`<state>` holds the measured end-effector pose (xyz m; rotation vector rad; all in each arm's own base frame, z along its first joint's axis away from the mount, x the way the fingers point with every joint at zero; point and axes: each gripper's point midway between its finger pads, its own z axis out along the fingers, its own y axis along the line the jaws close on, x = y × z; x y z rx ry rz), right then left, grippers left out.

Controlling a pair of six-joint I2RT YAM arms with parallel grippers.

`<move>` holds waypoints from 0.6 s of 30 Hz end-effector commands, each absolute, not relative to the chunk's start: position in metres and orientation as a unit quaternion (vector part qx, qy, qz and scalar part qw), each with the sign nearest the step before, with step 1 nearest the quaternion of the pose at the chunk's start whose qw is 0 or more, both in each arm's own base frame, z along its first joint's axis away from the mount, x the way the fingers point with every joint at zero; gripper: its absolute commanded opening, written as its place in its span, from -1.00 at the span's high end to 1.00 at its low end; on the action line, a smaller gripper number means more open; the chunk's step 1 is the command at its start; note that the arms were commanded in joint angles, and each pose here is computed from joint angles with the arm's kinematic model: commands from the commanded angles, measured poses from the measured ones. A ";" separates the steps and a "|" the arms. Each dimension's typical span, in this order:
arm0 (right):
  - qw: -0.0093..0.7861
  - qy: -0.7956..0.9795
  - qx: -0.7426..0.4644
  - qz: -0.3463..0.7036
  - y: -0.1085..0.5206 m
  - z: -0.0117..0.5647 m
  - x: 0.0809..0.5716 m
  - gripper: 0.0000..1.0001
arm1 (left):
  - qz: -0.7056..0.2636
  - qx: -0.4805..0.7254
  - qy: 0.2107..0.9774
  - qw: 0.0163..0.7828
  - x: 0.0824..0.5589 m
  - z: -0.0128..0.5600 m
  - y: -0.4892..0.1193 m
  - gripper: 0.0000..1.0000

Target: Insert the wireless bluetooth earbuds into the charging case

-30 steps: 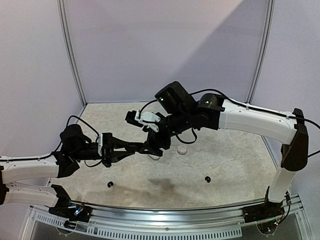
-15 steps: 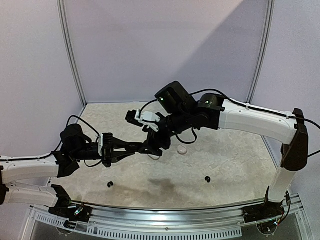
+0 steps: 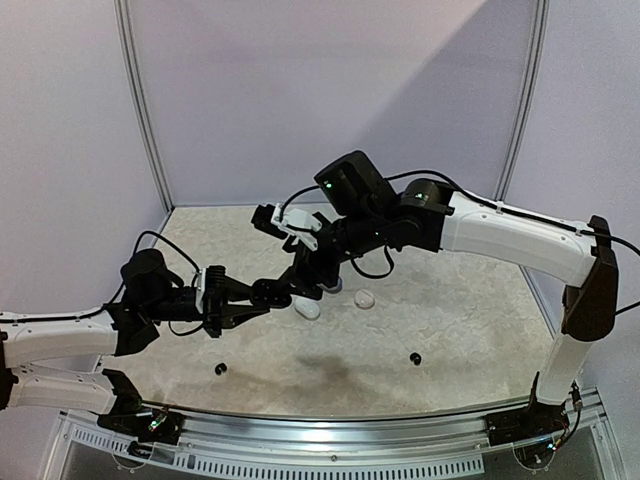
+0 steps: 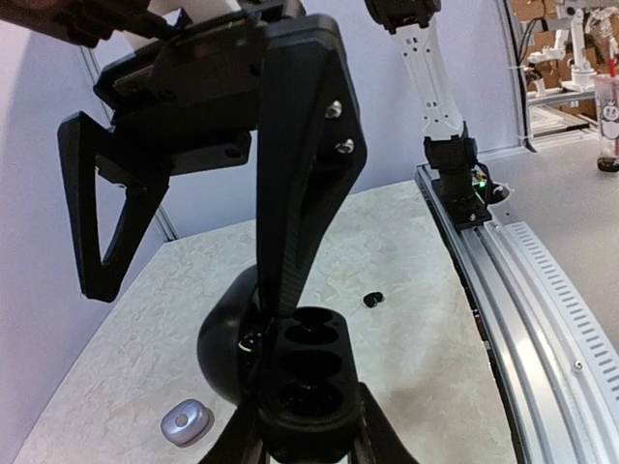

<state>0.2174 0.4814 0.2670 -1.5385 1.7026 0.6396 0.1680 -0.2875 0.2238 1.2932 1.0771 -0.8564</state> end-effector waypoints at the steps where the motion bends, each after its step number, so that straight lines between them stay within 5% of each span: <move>1: 0.370 0.665 -0.595 0.258 0.484 0.274 0.221 -0.70 | -0.404 0.518 0.481 0.581 0.167 0.229 -0.287 1.00; 18: 0.350 0.670 -0.593 0.277 0.486 0.269 0.223 -0.71 | -0.468 0.419 0.552 0.548 0.180 0.230 -0.284 1.00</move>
